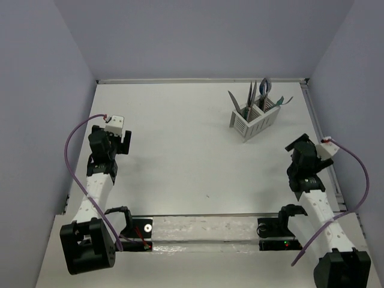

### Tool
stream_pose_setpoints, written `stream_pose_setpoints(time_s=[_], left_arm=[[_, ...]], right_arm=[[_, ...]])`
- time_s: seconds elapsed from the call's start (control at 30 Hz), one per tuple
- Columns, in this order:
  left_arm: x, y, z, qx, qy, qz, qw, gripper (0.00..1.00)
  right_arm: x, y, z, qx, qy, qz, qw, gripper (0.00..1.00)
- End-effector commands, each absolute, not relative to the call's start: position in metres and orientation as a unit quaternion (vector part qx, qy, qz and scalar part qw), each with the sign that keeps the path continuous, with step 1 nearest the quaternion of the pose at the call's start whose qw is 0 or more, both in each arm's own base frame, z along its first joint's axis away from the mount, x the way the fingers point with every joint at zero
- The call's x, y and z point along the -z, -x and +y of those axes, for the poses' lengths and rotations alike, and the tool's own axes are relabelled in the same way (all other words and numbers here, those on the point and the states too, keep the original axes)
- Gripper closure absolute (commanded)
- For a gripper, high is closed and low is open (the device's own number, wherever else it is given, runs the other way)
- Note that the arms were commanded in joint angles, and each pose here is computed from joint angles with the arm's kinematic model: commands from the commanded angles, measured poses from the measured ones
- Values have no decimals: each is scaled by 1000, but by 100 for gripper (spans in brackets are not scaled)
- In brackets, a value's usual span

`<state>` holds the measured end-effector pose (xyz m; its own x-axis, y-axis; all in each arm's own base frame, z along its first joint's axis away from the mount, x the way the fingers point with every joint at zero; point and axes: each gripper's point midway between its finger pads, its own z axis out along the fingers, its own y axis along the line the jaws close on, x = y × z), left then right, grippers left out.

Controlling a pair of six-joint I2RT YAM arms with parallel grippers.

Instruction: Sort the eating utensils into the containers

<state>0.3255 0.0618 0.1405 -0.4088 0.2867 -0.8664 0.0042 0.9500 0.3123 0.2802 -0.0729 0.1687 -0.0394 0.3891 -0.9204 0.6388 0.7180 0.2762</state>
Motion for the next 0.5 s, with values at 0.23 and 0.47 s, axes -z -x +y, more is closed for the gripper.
stream_pose_setpoints(time_s=[0.23, 0.47], left_arm=[[-160, -329, 52, -113, -97, 799, 583, 1], [-160, -330, 54, -116, -92, 799, 583, 1]], right_arm=[[-137, -241, -110, 116, -505, 610, 599, 0], [-134, -245, -113, 105, -556, 577, 589, 0]])
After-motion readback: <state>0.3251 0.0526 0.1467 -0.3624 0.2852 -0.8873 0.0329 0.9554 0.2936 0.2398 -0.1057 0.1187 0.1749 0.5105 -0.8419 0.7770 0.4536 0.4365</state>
